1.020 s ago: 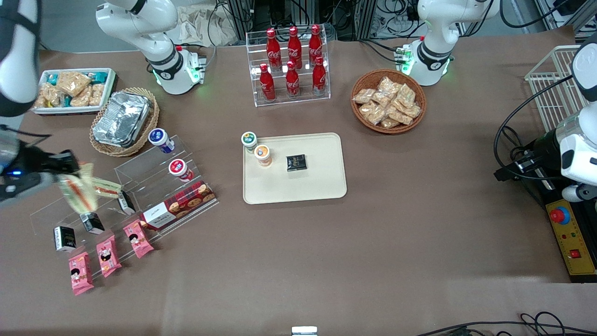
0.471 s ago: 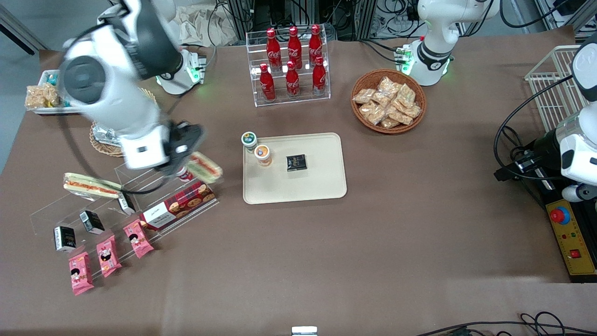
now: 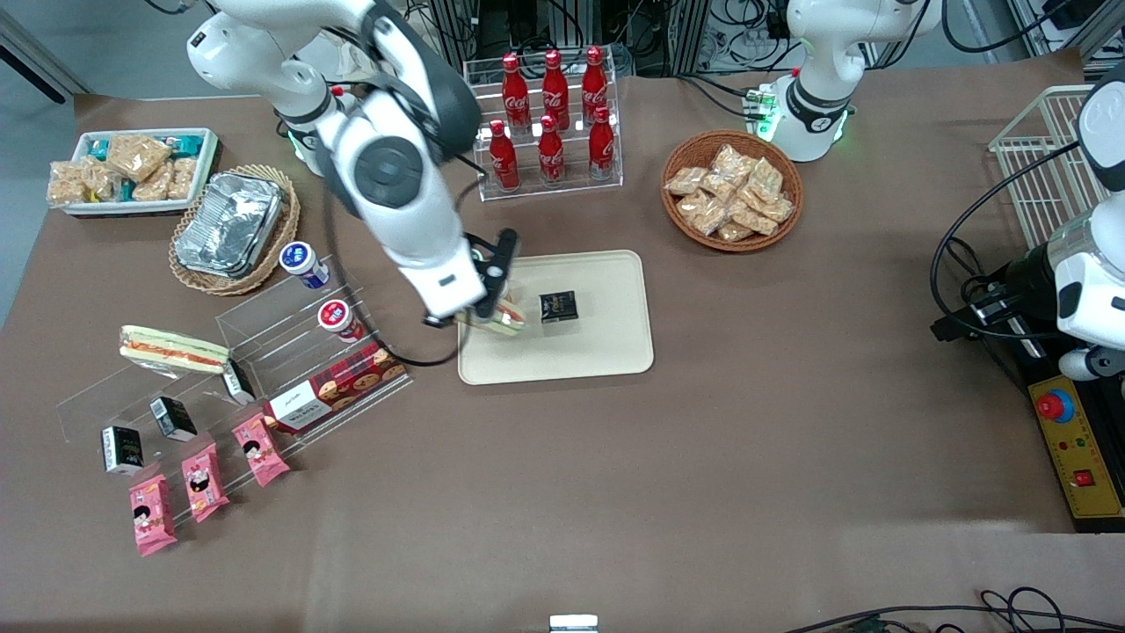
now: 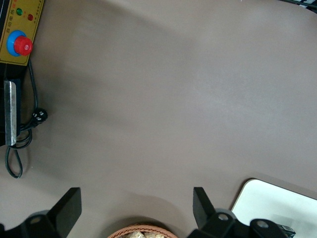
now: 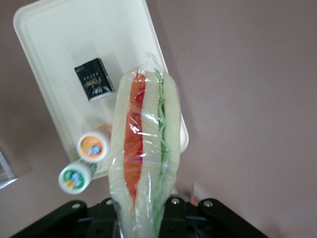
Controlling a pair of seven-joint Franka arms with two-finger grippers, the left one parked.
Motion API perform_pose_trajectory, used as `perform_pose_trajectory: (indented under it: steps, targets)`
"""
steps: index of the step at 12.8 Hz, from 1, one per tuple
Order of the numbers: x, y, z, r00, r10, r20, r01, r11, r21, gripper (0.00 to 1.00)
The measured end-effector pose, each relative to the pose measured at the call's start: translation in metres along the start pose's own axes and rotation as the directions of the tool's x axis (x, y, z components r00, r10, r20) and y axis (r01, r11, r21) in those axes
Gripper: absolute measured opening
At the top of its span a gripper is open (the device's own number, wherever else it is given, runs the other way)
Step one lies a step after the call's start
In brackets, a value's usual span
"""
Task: Place sandwich on tray
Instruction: 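Carry the held sandwich over the cream tray beside the black packet, then lower the sandwich onto the tray and open the right gripper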
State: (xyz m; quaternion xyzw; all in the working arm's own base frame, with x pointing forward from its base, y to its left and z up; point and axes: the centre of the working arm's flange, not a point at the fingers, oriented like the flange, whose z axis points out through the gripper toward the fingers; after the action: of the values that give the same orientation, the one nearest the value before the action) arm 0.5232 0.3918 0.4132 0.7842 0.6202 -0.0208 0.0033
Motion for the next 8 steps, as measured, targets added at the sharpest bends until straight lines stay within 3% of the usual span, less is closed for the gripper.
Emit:
perform_pose_trajectory:
  steps: [5,8]
  targets:
    - [0.056,-0.01,0.123,0.976,-0.218,0.006,0.217,0.973,-0.078,0.19]
    - [0.065,-0.021,0.16,0.966,-0.258,0.037,0.259,0.964,-0.061,0.19]
